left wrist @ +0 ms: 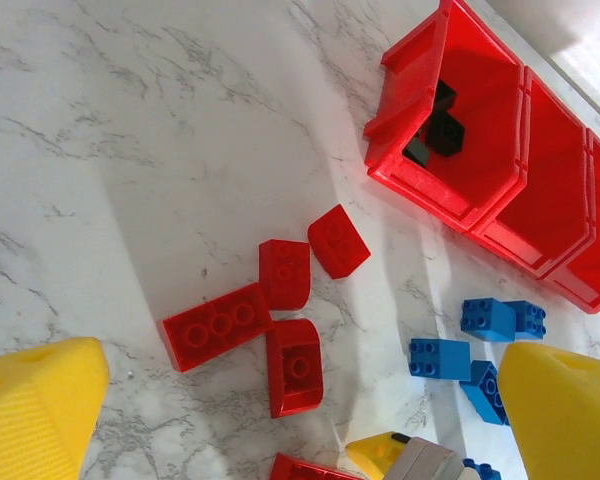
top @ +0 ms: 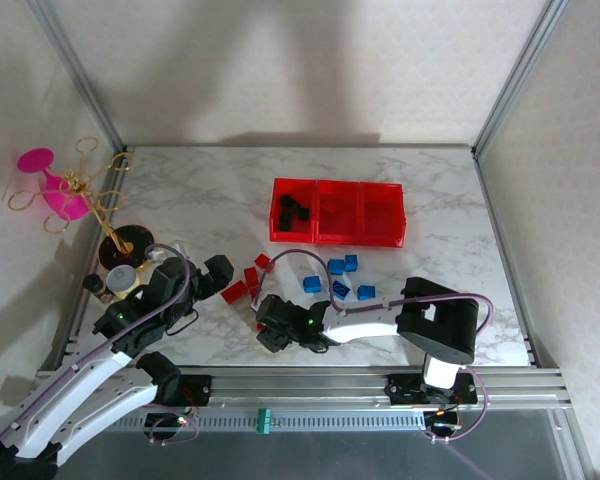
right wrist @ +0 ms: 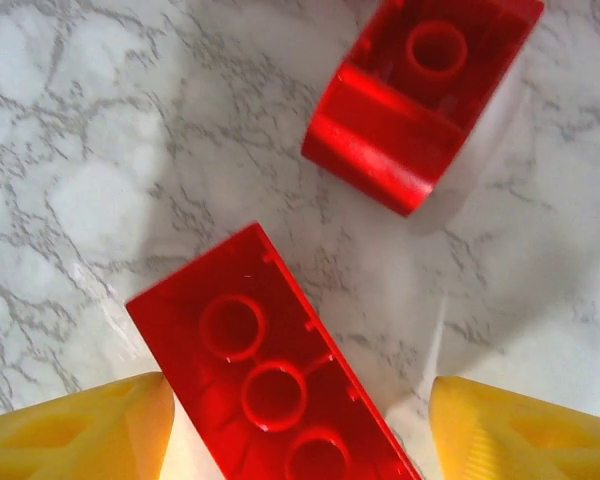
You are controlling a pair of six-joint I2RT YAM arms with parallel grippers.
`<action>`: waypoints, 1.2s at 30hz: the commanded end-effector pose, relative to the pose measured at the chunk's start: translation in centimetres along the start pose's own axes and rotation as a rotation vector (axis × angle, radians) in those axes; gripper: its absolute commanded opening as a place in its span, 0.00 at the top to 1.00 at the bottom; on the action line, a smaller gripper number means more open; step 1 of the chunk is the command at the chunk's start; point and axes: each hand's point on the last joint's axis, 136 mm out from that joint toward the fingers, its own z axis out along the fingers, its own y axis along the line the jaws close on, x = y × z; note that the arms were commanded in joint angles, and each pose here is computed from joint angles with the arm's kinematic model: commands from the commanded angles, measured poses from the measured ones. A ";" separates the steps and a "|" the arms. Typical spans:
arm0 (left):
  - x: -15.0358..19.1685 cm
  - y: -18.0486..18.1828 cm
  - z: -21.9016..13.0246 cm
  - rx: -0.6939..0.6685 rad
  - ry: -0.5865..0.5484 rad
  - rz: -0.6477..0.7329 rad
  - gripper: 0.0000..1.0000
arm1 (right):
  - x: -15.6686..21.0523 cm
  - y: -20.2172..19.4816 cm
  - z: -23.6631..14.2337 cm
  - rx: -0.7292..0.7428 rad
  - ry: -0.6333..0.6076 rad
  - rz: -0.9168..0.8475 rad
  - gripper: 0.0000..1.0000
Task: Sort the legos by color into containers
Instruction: Pick up the lego from the bottom-center of the table, then place the lego in the container.
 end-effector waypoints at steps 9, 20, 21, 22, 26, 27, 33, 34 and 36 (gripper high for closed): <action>-0.1 1.0 0.0 -0.041 -0.019 -0.009 0.00 | -0.7 -0.2 0.5 -0.008 -0.002 -0.007 0.51; -0.4 0.0 -0.1 -0.008 -0.016 -0.019 0.00 | -2.0 -0.5 -2.1 -0.023 -0.050 0.058 0.68; -0.5 -0.2 -0.2 -0.003 -0.016 -0.017 0.01 | -2.2 -0.7 -2.4 -0.025 -0.058 0.069 0.68; -0.5 -0.2 -0.2 -0.001 -0.017 -0.017 0.00 | -2.4 -0.8 -2.9 -0.029 -0.067 0.081 0.68; -1.1 -0.9 -0.4 0.013 -0.026 -0.012 0.00 | -3.8 -2.2 -5.2 -0.034 -0.111 0.150 0.68; -1.2 -1.2 -0.4 0.020 -0.027 -0.008 0.00 | -4.0 -2.7 -5.7 -0.031 -0.122 0.166 0.68; -1.9 -2.9 -0.1 0.051 -0.028 0.017 0.00 | -6.5 -9.2 -9.0 0.050 -0.184 0.373 0.75; -1.9 -3.3 0.1 0.059 -0.028 0.023 0.00 | -6.8 -10.4 -9.4 0.064 -0.194 0.399 0.73; -2.0 -4.0 0.5 0.076 -0.025 0.035 0.00 | -7.1 -12.9 -9.9 0.129 -0.211 0.434 0.72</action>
